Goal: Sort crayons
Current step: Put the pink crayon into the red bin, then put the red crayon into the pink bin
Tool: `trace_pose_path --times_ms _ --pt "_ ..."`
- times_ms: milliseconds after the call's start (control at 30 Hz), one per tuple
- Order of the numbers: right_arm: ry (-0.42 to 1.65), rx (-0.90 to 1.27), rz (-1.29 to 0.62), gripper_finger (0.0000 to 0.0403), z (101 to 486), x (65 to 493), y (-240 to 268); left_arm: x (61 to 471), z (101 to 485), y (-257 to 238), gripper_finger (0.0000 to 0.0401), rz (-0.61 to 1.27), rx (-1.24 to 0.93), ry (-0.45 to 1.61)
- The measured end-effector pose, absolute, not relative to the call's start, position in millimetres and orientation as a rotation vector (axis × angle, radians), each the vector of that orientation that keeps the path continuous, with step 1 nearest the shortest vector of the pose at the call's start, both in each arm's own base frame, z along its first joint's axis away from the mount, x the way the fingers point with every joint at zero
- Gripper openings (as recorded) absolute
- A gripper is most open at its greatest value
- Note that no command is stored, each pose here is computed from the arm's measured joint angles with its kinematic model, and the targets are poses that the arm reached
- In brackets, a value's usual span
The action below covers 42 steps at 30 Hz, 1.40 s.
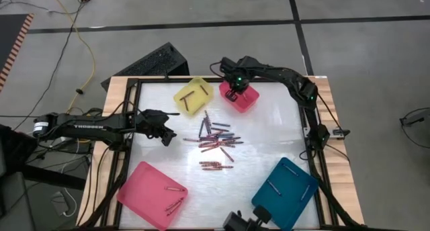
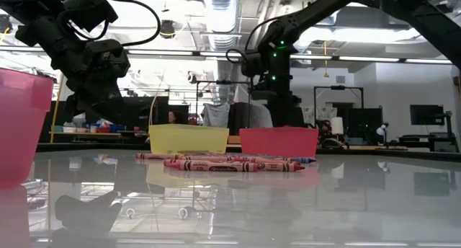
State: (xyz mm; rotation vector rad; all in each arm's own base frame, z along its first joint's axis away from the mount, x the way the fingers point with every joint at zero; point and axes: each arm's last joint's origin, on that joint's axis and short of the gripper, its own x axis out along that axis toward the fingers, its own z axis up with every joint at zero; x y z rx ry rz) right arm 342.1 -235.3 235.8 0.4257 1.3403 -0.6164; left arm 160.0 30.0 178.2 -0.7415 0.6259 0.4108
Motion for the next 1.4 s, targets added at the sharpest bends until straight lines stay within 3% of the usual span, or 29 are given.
trace_pose_path --times_ms 300,500,700,900,1067,1400 --pt "1.322 0.417 -0.61 0.0108 244 341 -235 160 178 30 0.0133 0.41 -0.735 0.626" --pt "1.134 0.362 -0.531 0.0117 304 339 -214 160 178 31 0.0133 0.426 -0.726 0.62" --pt "0.958 0.264 -0.281 0.0117 358 338 -156 160 178 31 0.0133 0.434 -0.722 0.615" --pt "0.948 0.164 -0.079 0.0117 376 349 -72 160 179 31 0.0133 0.434 -0.723 0.613" --pt "0.978 0.129 -0.082 0.0117 367 360 0 161 179 31 0.0133 0.433 -0.724 0.605" --pt "1.038 0.296 -0.347 0.0117 283 352 72 161 180 31 0.0133 0.426 -0.723 0.599"
